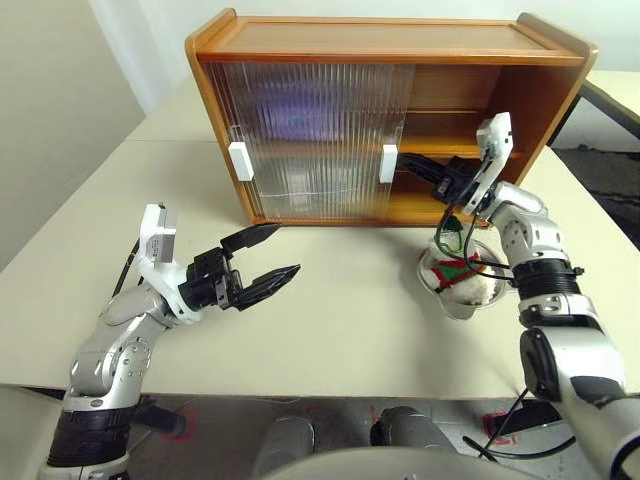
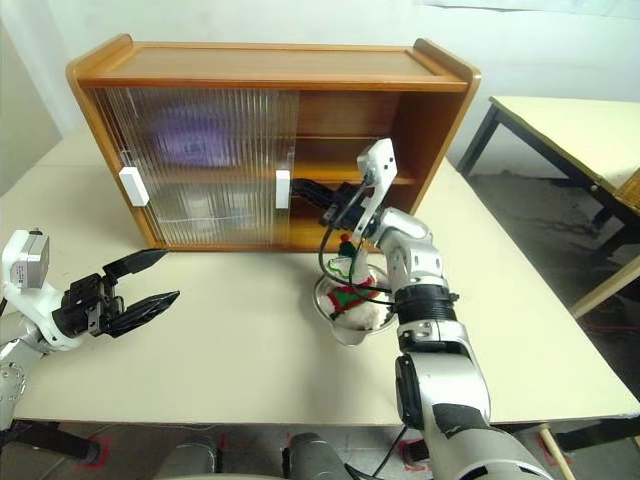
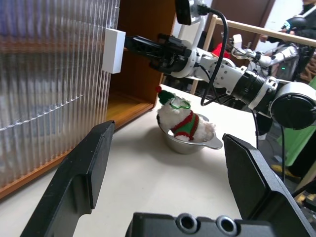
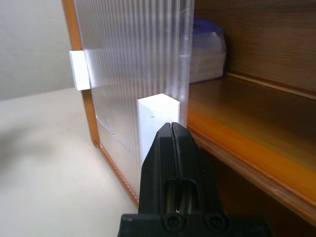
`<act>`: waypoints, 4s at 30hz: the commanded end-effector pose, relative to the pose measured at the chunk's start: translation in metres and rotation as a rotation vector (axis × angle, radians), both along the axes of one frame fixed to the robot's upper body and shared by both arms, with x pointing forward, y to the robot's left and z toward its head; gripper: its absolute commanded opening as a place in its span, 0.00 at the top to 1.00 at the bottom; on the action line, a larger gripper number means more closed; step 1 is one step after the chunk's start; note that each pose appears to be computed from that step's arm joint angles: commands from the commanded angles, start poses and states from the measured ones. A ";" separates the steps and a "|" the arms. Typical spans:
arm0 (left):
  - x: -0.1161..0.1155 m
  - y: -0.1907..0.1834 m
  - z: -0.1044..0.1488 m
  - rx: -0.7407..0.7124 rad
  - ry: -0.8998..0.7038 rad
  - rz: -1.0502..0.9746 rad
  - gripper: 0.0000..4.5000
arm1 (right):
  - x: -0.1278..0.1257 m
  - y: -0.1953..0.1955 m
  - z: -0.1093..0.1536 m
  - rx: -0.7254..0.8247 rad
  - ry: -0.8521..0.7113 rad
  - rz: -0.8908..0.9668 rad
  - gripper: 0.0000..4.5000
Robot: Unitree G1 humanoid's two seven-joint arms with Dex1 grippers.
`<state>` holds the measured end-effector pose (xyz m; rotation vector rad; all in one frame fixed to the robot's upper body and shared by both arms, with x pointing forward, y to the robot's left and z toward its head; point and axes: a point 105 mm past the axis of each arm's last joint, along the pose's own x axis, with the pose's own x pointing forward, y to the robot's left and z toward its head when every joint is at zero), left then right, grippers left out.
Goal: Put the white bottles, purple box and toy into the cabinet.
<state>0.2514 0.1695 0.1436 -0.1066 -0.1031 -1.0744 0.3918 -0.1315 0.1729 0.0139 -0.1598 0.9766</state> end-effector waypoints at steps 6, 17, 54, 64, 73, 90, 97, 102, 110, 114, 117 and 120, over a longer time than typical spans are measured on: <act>0.001 -0.006 -0.001 0.017 0.008 -0.013 0.00 | -0.022 -0.054 -0.003 -0.124 0.093 0.007 0.69; 0.000 -0.009 -0.003 0.024 0.019 -0.037 0.00 | -0.075 -0.078 -0.013 -0.220 0.359 0.119 0.01; 0.001 -0.005 -0.003 0.032 0.014 -0.068 0.00 | -0.107 -0.090 -0.060 -0.421 0.672 -0.099 0.01; 0.002 -0.004 -0.004 0.055 0.023 -0.053 0.00 | -0.102 -0.074 -0.067 -0.363 0.681 -0.083 0.01; 0.003 -0.005 -0.004 0.055 0.015 -0.048 0.00 | -0.097 -0.061 -0.069 -0.322 0.731 -0.092 0.05; 0.004 -0.002 0.003 0.033 -0.009 -0.026 0.00 | -0.085 -0.074 -0.076 -0.432 0.680 -0.144 1.00; 0.006 -0.005 0.006 0.031 -0.011 -0.030 0.00 | -0.083 -0.081 -0.037 -0.297 0.661 -0.093 1.00; 0.008 -0.005 0.007 0.032 -0.012 -0.031 0.00 | -0.083 -0.086 -0.014 -0.254 0.638 -0.062 1.00; 0.007 -0.004 0.007 0.035 -0.008 -0.038 0.00 | -0.054 -0.084 0.056 -0.080 0.398 -0.110 1.00; 0.007 -0.002 0.006 0.043 -0.005 -0.039 0.00 | -0.044 -0.084 0.072 -0.005 0.315 -0.143 1.00; 0.007 -0.001 0.006 0.047 -0.004 -0.039 0.00 | -0.036 -0.082 0.076 0.033 0.258 -0.170 1.00; 0.006 0.000 0.006 0.049 -0.005 -0.038 0.00 | -0.027 -0.079 0.072 0.022 0.216 -0.199 1.00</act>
